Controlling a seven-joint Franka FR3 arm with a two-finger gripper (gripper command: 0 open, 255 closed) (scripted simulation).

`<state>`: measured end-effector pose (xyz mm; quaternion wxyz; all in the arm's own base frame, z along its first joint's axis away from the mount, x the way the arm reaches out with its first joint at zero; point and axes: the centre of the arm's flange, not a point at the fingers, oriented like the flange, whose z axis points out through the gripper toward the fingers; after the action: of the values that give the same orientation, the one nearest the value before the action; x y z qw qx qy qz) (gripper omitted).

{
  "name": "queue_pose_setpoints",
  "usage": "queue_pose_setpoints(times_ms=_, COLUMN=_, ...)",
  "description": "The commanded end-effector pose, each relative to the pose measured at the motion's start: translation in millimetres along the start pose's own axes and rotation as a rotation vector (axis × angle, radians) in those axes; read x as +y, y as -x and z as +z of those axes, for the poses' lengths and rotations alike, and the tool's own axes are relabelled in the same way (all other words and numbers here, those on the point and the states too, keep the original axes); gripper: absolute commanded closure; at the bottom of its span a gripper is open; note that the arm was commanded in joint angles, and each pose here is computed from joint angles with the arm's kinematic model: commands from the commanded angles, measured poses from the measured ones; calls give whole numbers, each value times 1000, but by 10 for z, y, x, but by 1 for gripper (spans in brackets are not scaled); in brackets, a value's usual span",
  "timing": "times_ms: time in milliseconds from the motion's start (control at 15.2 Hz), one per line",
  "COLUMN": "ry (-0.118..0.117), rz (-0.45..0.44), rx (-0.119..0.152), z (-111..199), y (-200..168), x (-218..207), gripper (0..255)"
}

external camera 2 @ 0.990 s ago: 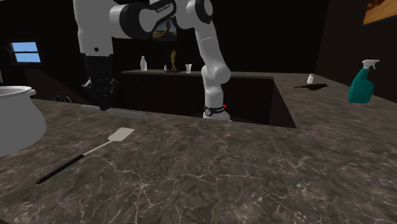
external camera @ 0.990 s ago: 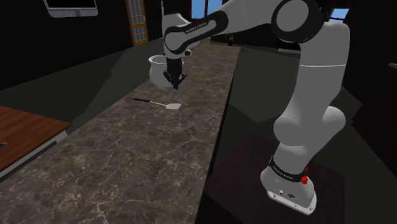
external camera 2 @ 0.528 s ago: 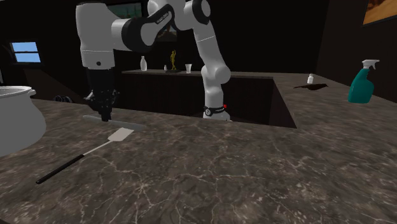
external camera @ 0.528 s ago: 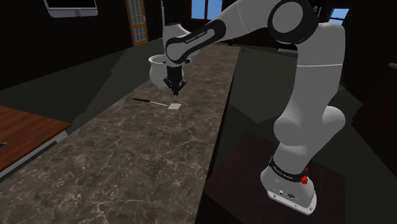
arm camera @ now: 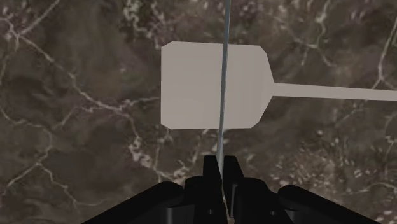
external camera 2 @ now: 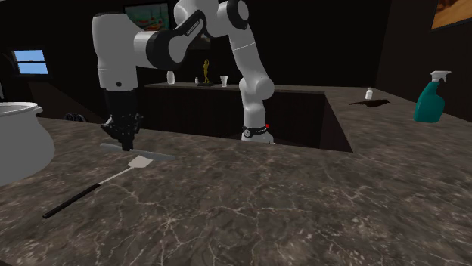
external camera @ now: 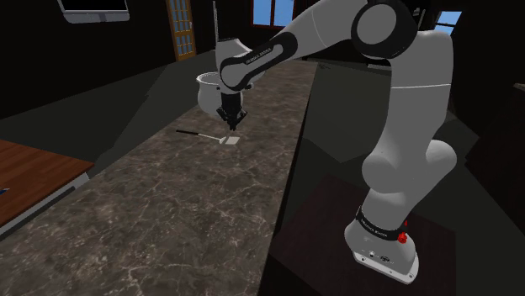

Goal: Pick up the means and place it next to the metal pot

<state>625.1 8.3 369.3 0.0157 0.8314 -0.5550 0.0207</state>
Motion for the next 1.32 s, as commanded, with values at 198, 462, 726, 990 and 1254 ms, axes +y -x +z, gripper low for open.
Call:
queue_pose_setpoints(times_ms=198, ry=0, rz=0, rx=0, z=1, y=0, x=0, gripper=0)
queue_pose_setpoints(times_ms=462, ry=0, rz=0, rx=0, z=1, y=0, x=0, gripper=0)
queue_pose_setpoints(times_ms=726, ry=0, rz=0, rx=0, z=-394, y=0, x=0, gripper=0)
queue_pose_setpoints(times_ms=990, ry=0, rz=0, rx=0, z=-498, y=0, x=0, gripper=0)
queue_pose_setpoints(times_ms=1254, ry=0, rz=0, rx=0, z=-498, y=0, x=0, gripper=0)
